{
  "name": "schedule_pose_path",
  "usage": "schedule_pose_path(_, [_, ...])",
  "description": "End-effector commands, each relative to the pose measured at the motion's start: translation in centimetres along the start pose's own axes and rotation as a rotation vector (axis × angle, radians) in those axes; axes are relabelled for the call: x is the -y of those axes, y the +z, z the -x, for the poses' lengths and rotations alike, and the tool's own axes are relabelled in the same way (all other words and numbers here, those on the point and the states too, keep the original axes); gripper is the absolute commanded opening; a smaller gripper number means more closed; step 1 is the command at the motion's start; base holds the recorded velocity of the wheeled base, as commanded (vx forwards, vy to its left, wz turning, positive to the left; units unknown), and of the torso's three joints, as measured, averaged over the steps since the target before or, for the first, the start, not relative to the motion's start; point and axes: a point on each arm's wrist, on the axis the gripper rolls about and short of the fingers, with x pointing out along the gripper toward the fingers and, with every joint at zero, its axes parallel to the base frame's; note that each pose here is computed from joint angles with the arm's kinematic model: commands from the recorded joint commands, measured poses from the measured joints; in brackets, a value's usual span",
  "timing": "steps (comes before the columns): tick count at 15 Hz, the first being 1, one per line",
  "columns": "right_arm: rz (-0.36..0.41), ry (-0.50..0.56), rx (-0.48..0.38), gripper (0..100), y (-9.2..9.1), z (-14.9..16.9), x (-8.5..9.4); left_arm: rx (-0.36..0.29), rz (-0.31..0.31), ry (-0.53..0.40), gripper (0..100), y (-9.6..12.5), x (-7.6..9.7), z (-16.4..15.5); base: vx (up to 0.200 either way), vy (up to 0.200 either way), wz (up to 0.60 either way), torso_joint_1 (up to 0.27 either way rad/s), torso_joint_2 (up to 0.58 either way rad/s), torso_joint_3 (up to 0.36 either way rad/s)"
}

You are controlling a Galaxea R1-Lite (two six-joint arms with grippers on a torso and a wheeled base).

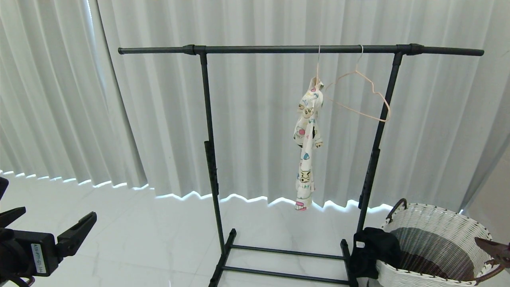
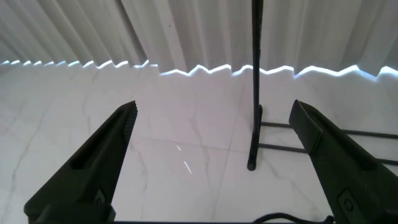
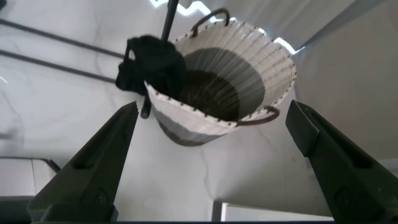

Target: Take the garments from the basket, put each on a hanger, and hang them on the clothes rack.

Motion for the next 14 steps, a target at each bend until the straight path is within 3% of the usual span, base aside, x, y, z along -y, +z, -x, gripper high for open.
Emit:
schedule_pose_path(1, [0.003, 0.002, -0.015, 100, -0.2, -0.2, -0.1, -0.005, -0.002, -0.002, 100, 0.0, 0.1, -0.1, 0.0, 0.0, 0.0, -0.154, 0.45, 0.305])
schedule_pose_path(4, [0.005, 0.003, -0.035, 100, -0.6, -0.4, -0.2, -0.007, 0.0, -0.007, 100, 0.0, 0.1, -0.2, 0.0, 0.0, 0.0, -0.108, 0.37, 0.255])
schedule_pose_path(7, [0.023, 0.003, -0.068, 100, -1.0, -1.0, -0.2, 0.009, 0.0, -0.059, 100, 0.2, 0.2, -0.1, 0.2, 0.0, 0.0, -0.022, 0.09, 0.066])
schedule_pose_path(12, [0.04, 0.0, -0.089, 100, -1.5, -2.6, -0.5, 0.011, 0.0, -0.063, 100, 0.3, 0.2, -0.1, 0.2, 0.0, 0.0, -0.001, 0.01, 0.01])
schedule_pose_path(14, [0.061, 0.014, -0.136, 100, -1.8, -3.6, -0.8, 0.003, -0.003, -0.063, 100, 0.3, 0.2, -0.3, 0.2, 0.0, 0.0, 0.007, 0.0, 0.002])
